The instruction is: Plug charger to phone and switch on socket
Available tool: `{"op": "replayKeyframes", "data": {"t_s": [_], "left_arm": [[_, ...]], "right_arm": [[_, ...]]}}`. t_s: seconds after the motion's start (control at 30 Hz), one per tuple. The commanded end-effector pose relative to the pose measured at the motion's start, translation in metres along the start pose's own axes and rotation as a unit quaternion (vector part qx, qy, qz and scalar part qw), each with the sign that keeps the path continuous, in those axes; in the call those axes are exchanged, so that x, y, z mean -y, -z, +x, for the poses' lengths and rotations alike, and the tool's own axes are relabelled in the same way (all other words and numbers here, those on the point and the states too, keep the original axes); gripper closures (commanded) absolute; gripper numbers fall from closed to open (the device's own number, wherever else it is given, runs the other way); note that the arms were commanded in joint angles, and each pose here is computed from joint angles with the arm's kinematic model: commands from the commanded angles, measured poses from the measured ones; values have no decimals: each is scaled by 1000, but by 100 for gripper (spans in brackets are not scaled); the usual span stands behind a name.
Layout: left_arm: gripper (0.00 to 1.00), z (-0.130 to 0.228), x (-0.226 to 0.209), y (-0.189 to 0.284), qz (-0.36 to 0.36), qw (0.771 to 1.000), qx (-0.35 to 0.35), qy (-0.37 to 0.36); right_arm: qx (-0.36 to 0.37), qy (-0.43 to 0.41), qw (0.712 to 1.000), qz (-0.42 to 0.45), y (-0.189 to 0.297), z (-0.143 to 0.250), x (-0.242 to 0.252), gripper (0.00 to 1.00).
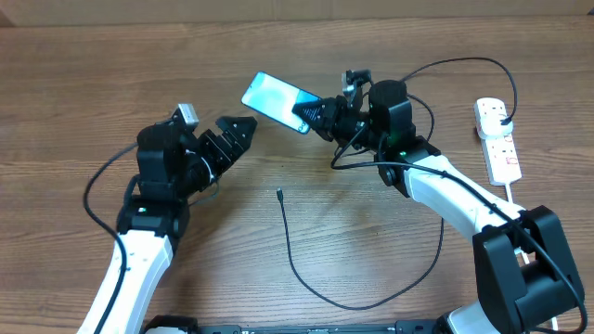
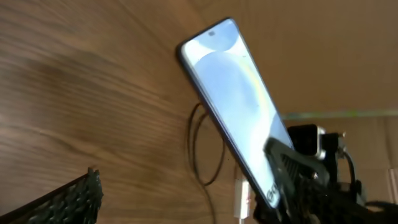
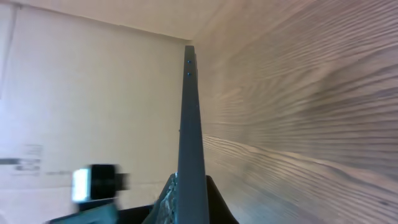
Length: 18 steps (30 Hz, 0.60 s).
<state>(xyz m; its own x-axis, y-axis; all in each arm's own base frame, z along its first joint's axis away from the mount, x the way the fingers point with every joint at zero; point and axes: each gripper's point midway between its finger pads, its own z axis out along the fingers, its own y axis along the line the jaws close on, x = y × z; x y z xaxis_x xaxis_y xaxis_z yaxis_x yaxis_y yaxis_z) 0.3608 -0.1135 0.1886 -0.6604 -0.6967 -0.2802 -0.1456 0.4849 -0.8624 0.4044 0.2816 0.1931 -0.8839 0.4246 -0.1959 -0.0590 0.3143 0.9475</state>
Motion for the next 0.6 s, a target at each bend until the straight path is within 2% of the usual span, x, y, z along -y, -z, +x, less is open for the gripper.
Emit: {"op": "replayKeyframes", "data": {"t_s": [0.0,0.07,0.2,0.37,0.57], "left_arm": [[0,14,-22,-22,1,994,-45,103],[0,15,-22,-33,17,991,-58,120],[0,6,-4,-55,93,984,-73,135],[0,3,-10,-77,128,972,-85,179],[0,1,-2,-90,189,958,-94,196]], "right_arm": [[-3,-45,999,-24,-7,-3,-14,96],[-3,-67,997,-26,-10,-4,-11,96],[-10,-116,993,-21,-19,-2,2,96],[-8,-118,993,-29,-27,1,3,96],[-4,-124,992,-16,-36,7,13,96]]}}
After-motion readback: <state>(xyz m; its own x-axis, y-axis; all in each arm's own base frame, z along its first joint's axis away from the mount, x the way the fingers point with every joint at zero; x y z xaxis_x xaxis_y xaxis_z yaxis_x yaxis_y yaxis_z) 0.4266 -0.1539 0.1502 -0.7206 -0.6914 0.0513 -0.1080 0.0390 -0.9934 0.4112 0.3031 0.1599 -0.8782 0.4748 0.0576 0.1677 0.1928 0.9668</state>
